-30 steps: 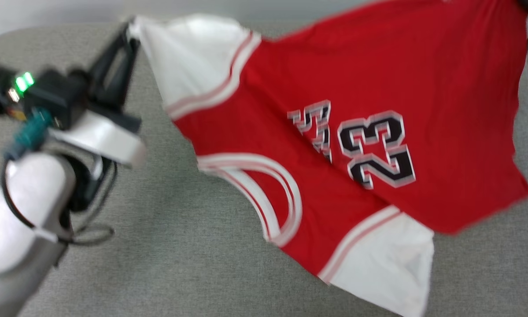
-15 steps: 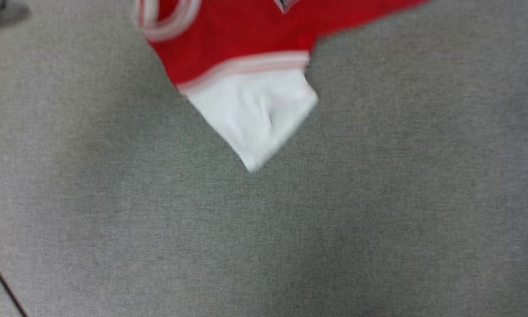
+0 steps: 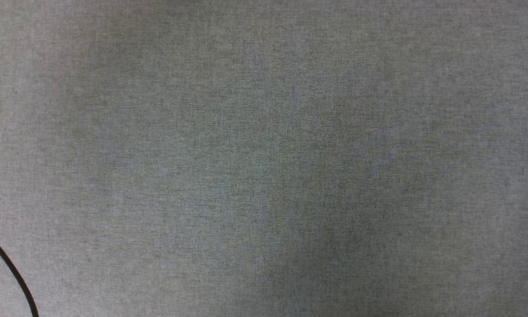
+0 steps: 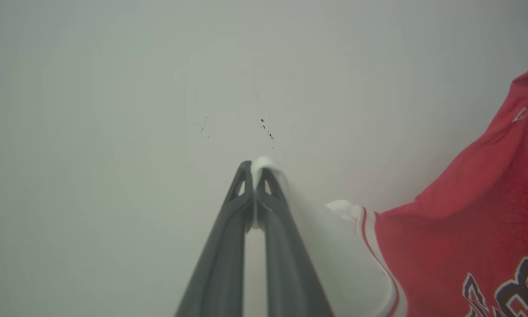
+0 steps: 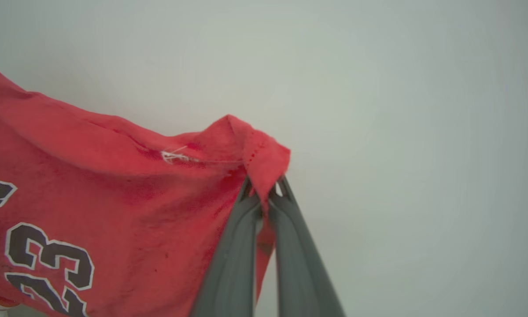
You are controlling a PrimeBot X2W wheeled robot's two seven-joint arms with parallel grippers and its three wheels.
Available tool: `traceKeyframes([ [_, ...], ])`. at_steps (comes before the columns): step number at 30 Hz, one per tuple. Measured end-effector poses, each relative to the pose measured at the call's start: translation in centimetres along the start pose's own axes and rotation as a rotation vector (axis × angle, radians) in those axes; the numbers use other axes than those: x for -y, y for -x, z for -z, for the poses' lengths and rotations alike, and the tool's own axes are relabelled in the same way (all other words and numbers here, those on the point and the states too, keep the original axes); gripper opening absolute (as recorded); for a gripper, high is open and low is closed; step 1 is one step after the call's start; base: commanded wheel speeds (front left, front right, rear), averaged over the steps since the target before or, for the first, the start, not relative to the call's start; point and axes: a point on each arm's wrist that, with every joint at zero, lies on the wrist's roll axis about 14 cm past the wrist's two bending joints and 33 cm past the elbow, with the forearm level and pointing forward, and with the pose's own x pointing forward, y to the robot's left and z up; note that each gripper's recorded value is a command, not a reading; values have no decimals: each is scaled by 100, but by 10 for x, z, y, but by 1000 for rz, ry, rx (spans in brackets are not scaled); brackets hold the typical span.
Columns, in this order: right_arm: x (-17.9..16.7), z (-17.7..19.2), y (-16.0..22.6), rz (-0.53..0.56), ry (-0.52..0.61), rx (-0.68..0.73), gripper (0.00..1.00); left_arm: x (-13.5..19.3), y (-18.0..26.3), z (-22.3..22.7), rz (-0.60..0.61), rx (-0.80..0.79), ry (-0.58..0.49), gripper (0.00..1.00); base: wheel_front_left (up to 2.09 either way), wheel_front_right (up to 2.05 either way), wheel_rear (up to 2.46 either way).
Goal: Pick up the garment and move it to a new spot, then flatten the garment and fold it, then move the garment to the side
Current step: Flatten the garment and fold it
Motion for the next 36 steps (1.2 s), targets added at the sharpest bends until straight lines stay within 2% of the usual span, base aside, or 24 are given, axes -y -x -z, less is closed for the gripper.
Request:
traceKeyframes([
  [4,-10,13,-6,-21,-1,-19,0,3,2,11,-2,-20,6,0,0,0,0],
  [8,-21,39,-6,-46,2,-62,0,19,20,45,11,-90,39,0,0,0,0],
  [17,-65,105,26,-134,-89,-174,0,56,66,80,66,-223,124,0,0,0,0],
  [27,-109,156,104,-217,-193,-302,0,86,161,114,55,-409,256,0,0,0,0],
  [36,-119,181,194,-258,-237,-417,0,124,255,99,83,-539,350,0,0,0,0],
])
